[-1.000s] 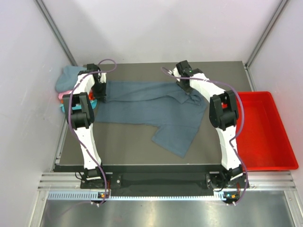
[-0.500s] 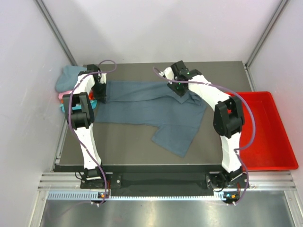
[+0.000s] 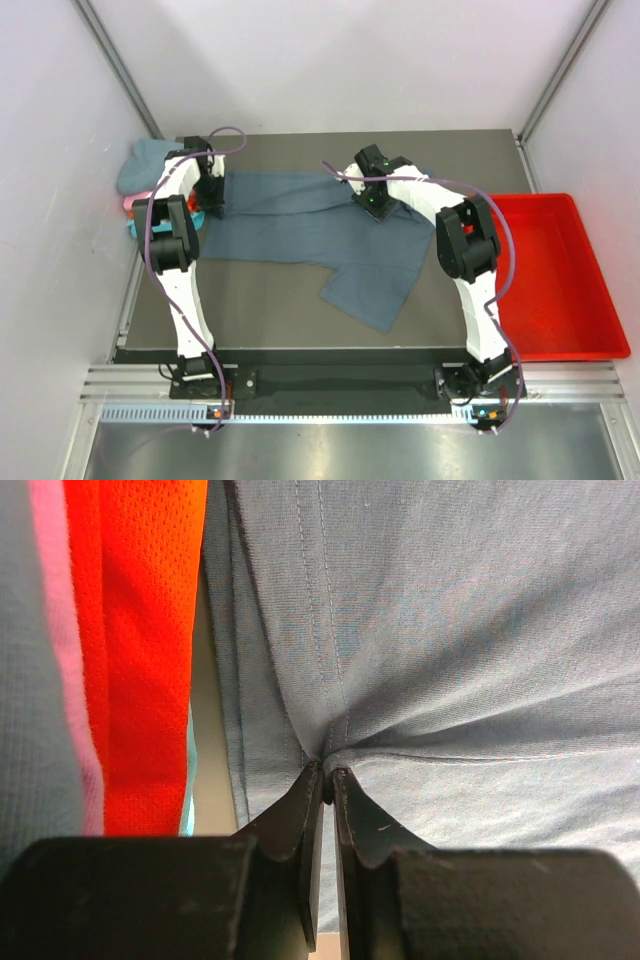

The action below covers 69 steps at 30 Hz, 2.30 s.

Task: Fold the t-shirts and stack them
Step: Fold the tshirt

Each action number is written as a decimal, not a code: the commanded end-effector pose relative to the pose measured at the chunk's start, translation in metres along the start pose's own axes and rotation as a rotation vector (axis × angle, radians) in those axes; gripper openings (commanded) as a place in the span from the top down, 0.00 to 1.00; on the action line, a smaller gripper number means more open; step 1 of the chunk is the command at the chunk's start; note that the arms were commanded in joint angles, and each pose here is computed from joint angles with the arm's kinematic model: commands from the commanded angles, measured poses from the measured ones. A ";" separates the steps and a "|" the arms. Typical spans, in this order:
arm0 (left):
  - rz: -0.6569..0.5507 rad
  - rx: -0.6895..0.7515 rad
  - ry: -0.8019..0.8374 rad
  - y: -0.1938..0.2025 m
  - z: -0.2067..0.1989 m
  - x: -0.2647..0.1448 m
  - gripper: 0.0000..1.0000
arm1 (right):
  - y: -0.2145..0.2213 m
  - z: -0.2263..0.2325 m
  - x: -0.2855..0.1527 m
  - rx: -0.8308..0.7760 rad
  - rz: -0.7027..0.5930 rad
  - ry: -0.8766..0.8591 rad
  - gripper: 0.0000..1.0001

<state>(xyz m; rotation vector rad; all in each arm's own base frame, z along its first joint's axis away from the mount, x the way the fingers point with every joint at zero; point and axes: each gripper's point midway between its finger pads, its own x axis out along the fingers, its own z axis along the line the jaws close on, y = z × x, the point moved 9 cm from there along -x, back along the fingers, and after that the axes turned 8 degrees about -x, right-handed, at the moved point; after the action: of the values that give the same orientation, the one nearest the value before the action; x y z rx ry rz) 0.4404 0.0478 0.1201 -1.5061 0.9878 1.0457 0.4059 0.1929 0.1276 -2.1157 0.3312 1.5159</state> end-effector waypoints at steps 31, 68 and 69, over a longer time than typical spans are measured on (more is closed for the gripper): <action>-0.033 -0.021 -0.003 -0.002 0.002 -0.020 0.88 | -0.026 0.000 -0.049 -0.013 -0.101 0.085 1.00; -0.029 -0.011 -0.002 -0.002 0.002 -0.021 0.87 | 0.083 -0.024 -0.103 0.409 -0.214 -0.360 0.73; -0.027 -0.011 -0.002 -0.002 0.002 -0.020 0.87 | 0.089 -0.021 -0.099 0.424 -0.206 -0.396 0.73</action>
<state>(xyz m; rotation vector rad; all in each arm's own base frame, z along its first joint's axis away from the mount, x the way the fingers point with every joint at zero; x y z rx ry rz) 0.4403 0.0472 0.1200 -1.5137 0.9928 1.0435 0.3748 0.0787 0.1960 -1.6419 0.3906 1.3894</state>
